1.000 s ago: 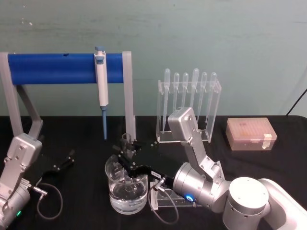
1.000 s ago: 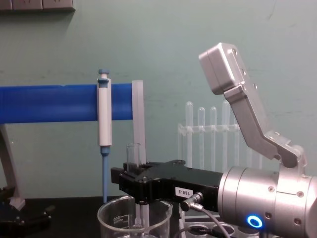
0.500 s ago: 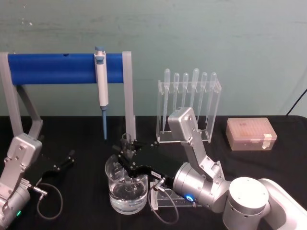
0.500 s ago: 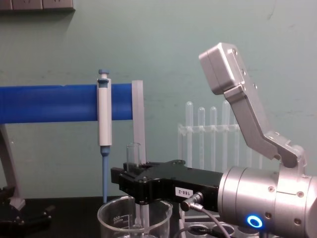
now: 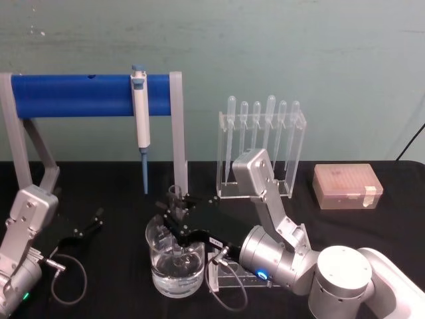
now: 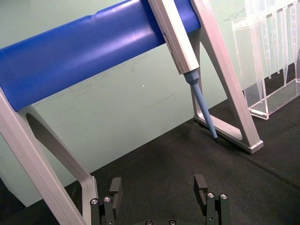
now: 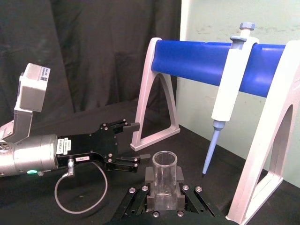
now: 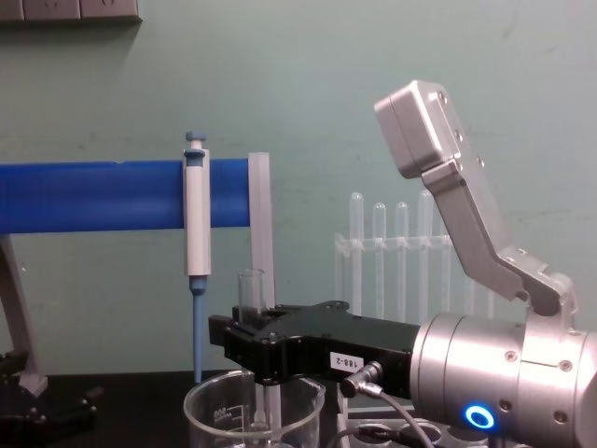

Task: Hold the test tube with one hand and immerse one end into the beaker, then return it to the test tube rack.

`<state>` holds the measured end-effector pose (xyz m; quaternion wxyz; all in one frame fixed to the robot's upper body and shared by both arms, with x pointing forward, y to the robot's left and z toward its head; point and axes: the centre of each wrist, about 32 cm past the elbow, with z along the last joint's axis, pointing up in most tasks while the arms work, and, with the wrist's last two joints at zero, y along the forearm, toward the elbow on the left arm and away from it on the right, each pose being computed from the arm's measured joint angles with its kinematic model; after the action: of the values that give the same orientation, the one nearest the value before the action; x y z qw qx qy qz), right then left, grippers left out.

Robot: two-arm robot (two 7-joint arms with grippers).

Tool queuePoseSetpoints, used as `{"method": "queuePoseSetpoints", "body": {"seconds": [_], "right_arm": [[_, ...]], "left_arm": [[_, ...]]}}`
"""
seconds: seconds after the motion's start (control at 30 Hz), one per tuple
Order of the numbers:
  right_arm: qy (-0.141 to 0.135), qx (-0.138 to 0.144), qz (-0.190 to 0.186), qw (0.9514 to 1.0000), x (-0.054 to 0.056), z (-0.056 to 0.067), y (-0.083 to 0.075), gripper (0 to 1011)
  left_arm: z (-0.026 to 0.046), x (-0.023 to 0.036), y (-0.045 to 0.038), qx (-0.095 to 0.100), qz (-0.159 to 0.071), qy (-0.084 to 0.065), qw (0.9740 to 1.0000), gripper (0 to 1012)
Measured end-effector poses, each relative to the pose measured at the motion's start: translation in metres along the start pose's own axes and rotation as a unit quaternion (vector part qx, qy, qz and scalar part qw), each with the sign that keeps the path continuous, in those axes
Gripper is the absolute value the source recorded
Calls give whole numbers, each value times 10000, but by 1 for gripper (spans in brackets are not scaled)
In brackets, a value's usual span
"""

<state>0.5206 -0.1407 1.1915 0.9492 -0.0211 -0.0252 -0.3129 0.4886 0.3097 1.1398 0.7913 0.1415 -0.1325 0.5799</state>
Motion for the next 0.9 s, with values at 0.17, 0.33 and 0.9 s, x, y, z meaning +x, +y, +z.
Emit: {"method": "queuePoseSetpoints", "body": {"seconds": [0.17,0.33,0.9], "right_arm": [[0,0,0,10000,0,0,0,224],[0,0,-1,10000,0,0,0,224],[0,0,0,10000,0,0,0,224]], "left_arm": [[0,0,0,0,0,0,10000,1000],[0,0,0,-1,0,0,10000,1000],[0,0,0,0,0,0,10000,1000]]}}
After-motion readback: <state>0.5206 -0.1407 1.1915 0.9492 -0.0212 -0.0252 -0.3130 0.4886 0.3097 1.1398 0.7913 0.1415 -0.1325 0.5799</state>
